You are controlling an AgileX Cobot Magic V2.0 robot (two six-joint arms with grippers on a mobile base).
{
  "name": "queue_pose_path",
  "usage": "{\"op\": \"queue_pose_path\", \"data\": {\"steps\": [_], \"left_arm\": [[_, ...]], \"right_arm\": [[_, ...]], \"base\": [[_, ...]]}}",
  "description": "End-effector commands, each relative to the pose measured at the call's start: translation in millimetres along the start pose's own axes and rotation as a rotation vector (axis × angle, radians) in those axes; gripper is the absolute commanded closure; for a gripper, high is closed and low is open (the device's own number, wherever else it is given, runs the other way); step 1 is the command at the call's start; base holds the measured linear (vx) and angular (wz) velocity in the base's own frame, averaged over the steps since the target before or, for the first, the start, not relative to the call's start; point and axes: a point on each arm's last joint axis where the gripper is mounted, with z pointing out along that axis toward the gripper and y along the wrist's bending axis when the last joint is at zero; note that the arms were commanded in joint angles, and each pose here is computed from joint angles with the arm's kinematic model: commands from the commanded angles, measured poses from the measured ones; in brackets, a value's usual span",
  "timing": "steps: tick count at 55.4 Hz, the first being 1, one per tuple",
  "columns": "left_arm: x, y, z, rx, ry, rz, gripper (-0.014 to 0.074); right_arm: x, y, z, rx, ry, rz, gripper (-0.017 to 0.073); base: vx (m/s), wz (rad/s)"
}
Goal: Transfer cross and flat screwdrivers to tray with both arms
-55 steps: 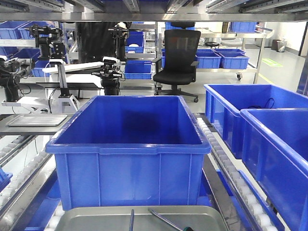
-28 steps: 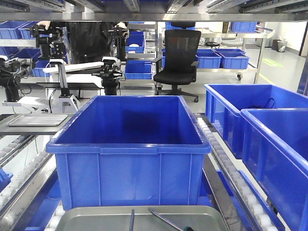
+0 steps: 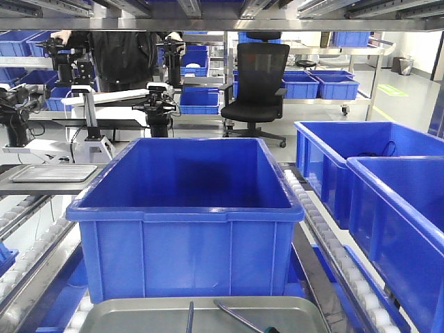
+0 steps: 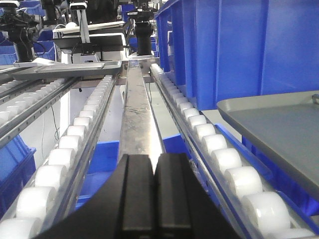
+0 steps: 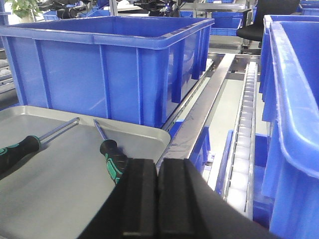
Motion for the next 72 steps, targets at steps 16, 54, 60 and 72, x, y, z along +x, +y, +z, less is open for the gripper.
{"op": "queue_pose_path", "data": {"steps": [16, 54, 60, 72], "left_arm": [[-15.4, 0.9, -2.7, -0.010, -0.105, -0.012, 0.0591], [-15.4, 0.9, -2.7, -0.010, -0.105, -0.012, 0.0591], [-15.4, 0.9, -2.7, -0.010, -0.105, -0.012, 0.0591], [-15.3, 0.9, -2.6, -0.010, -0.104, -0.012, 0.0591]], "right_arm": [[-14.5, 2.5, -2.5, -0.024, -0.090, -0.025, 0.0567], [92.8, -3.3, 29.6, 0.029, -0.214, 0.062, 0.0567], [89.1, -12.5, 20.3, 0.175, -0.304, 0.057, 0.0567], [83.8, -17.8, 5.8, 0.318, -0.444, 0.044, 0.0567]], "base": [[0.00, 0.00], [0.00, 0.00], [0.00, 0.00], [0.00, 0.00]]}}
